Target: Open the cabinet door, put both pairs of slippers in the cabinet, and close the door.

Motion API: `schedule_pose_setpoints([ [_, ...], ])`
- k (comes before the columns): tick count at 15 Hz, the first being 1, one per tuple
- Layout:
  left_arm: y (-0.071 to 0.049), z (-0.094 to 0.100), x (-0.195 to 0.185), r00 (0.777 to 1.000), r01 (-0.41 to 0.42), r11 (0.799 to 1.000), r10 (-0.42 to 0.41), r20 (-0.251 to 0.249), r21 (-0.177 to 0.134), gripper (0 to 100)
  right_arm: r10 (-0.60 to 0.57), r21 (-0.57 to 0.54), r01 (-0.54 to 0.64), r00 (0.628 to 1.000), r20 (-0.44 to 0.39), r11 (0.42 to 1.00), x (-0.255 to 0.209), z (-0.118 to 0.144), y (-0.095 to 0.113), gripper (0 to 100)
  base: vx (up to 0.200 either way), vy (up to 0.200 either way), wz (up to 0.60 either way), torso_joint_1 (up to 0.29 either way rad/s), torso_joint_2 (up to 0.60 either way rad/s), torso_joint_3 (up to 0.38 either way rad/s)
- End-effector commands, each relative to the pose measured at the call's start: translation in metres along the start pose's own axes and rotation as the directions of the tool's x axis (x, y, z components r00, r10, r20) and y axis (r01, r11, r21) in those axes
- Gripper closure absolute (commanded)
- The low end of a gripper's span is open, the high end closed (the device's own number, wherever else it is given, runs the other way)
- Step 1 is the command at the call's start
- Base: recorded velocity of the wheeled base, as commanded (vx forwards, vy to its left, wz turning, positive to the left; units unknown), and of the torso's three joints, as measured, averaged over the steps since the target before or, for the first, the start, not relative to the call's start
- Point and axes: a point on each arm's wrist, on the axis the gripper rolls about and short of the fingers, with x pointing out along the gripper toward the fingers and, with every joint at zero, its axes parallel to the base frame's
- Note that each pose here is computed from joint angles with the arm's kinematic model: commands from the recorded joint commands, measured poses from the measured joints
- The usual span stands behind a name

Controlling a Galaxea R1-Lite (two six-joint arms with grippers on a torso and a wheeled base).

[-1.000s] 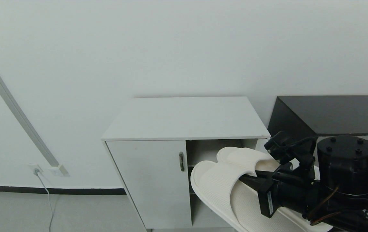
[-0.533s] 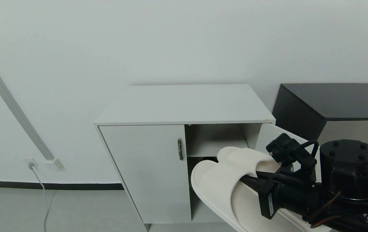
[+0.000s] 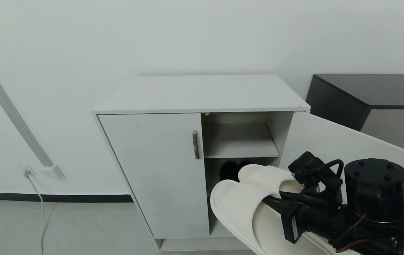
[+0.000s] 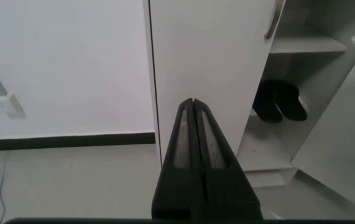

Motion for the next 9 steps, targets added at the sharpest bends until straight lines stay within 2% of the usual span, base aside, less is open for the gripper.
schedule_pose_setpoints([
  [1, 0.0000, 0.0000, 0.0001, 1.000, 0.000, 1.000, 0.000, -0.001, 0.000, 100, 0.000, 0.000, 0.000, 1.000, -0.005, 1.000, -0.0001, -0.0015, -0.0001, 100, 0.000, 0.000, 0.00, -0.149, 0.48, 0.320],
  [6, 0.0000, 0.0000, 0.0001, 1.000, 0.000, 1.000, 0.000, -0.001, 0.000, 100, 0.000, 0.001, 0.000, 1.000, -0.001, 1.000, -0.0002, -0.0013, -0.0001, 100, 0.000, 0.000, 0.00, -0.136, 0.47, 0.336],
  [9, 0.0000, 0.0000, 0.0001, 1.000, 0.000, 1.000, 0.000, -0.001, 0.002, 100, -0.001, 0.002, 0.001, 0.999, 0.050, 1.000, -0.0053, 0.0050, -0.0005, 100, 0.000, 0.000, 0.00, -0.092, 0.45, 0.362],
])
